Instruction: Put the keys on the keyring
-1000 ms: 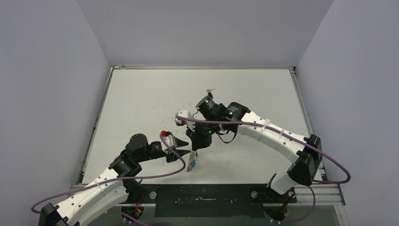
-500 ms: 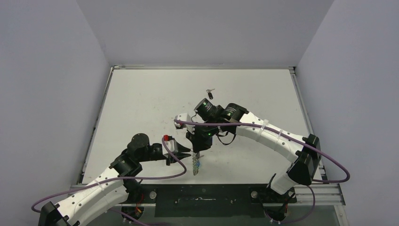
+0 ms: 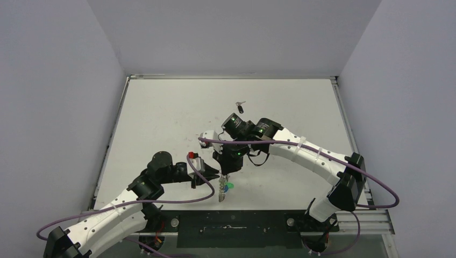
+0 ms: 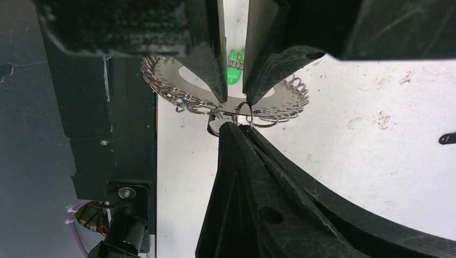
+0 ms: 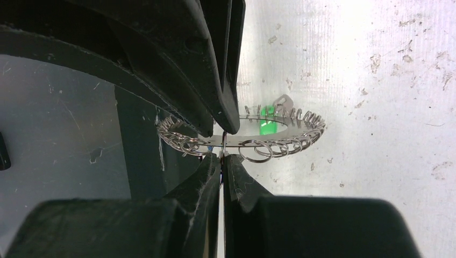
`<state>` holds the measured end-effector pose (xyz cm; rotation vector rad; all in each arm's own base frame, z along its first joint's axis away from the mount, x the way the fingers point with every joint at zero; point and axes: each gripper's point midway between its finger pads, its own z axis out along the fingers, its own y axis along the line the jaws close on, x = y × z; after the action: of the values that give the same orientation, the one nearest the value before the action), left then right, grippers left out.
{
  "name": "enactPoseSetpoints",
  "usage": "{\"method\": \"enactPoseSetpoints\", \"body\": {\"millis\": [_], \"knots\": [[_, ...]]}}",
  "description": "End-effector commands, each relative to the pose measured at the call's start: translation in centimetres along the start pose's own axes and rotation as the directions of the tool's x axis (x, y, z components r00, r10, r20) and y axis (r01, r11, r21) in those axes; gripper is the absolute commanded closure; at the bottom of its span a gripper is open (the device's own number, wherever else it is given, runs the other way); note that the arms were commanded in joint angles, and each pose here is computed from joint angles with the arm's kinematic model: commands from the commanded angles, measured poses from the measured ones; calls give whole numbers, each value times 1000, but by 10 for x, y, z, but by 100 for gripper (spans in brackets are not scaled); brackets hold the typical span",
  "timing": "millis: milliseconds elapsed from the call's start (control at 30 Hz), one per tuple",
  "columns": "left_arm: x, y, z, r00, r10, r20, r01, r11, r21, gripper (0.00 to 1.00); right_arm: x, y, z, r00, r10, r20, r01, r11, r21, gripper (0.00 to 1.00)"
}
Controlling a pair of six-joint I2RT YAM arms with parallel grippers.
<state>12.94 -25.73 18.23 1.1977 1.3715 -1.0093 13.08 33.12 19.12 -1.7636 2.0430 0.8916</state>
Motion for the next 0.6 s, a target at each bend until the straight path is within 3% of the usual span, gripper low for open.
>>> {"method": "enactPoseSetpoints", "body": {"millis": [0,367,567], "knots": [[-34,3,3,995,51,87,-50,999,-5,85,-25,4,-3,997,-46,66,46,999,-1,100],[-33,7,7,995,46,85,-44,999,-25,79,-27,6,-1,996,-51,70,52,998,-17,100],[-28,4,9,997,46,61,-46,999,5,88,-27,4,0,996,-50,68,51,999,-8,100]]}}
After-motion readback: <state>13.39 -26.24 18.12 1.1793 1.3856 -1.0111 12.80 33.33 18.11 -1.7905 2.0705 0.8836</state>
